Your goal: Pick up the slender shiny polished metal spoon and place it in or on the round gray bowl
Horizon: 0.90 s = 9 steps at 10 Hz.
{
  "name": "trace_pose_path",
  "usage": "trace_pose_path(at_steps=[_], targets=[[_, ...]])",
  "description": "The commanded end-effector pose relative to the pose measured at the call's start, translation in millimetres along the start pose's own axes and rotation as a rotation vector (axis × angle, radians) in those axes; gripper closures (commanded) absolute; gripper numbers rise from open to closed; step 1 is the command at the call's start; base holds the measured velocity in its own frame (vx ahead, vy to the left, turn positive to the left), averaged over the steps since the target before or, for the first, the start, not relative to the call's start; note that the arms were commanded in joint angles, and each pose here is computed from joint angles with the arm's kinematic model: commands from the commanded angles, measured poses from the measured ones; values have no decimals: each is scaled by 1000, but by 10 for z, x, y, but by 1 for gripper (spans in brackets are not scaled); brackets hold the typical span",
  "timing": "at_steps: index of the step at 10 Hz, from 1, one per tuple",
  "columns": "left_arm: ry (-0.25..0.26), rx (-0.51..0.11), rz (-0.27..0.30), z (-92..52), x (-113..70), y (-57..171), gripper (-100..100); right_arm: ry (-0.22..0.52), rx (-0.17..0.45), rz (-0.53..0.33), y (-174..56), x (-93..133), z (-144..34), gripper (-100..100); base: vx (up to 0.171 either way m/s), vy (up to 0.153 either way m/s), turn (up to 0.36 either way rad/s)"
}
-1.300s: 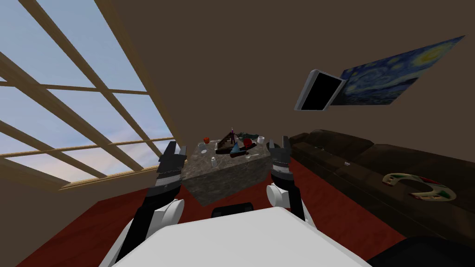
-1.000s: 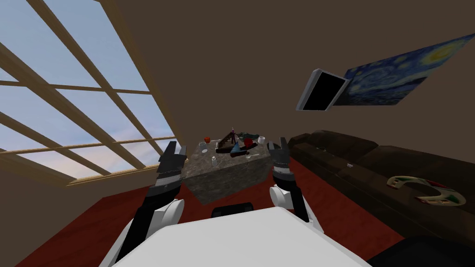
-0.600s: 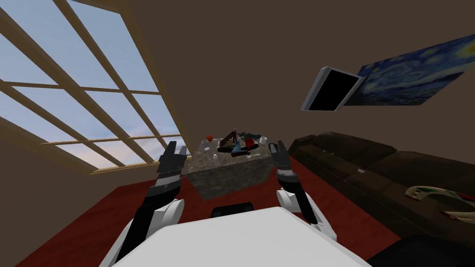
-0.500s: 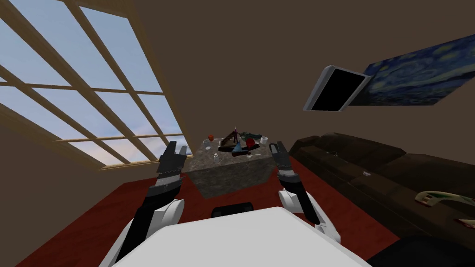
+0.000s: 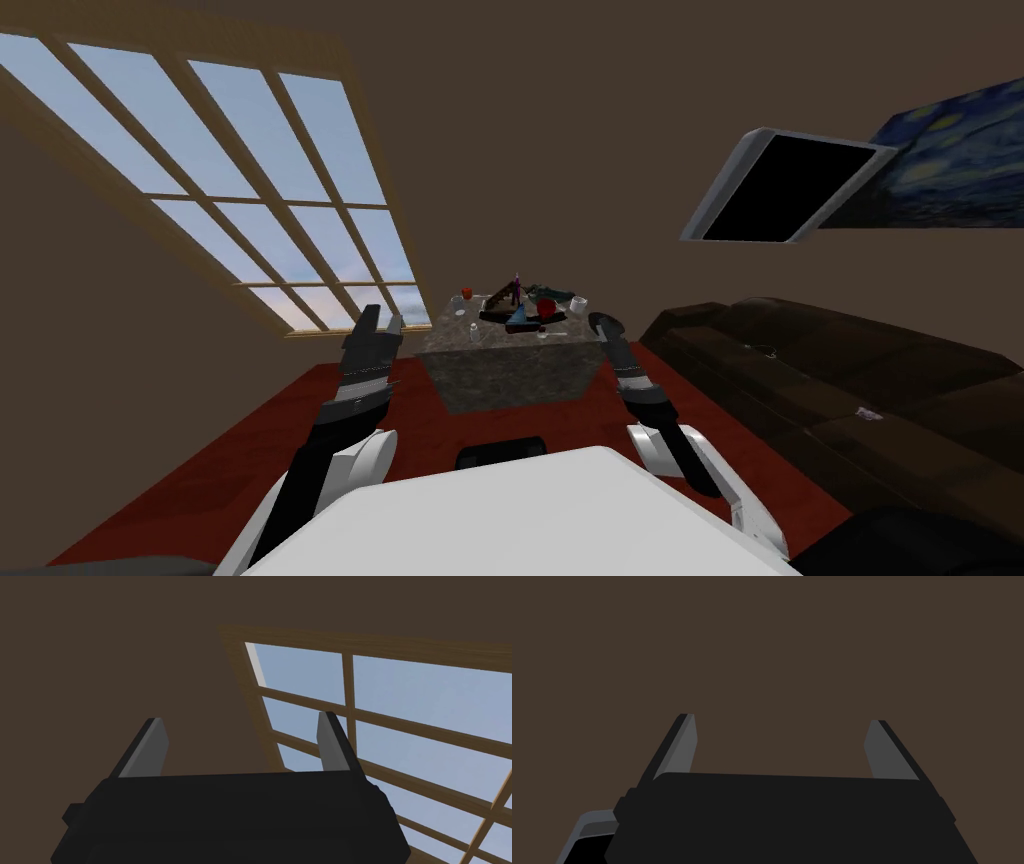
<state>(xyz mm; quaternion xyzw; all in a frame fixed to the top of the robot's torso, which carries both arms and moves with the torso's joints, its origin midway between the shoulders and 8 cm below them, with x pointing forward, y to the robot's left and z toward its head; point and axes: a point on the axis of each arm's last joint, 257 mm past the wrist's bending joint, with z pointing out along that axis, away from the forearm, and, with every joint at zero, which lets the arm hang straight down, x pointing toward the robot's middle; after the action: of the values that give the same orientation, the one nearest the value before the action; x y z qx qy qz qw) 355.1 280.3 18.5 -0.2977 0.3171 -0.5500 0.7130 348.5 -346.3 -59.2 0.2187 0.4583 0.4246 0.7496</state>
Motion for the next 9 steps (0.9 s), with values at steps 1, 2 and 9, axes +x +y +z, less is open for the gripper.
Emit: trace_pose_path(at_steps=[1, 2, 9], targets=[[0, 0, 0, 0, 0, 0, 0, 32, 42, -78, -210, -47, -116, -100, -47, -45, 214], [0, 0, 0, 0, 0, 0, 0, 61, 76, -146, -366, -108, -219, -100, -69, -53, 388], [0, 0, 0, 0, -1, 0, 0, 264, 267, -497, -1210, -497, -954, -100, -64, -29, 285]])
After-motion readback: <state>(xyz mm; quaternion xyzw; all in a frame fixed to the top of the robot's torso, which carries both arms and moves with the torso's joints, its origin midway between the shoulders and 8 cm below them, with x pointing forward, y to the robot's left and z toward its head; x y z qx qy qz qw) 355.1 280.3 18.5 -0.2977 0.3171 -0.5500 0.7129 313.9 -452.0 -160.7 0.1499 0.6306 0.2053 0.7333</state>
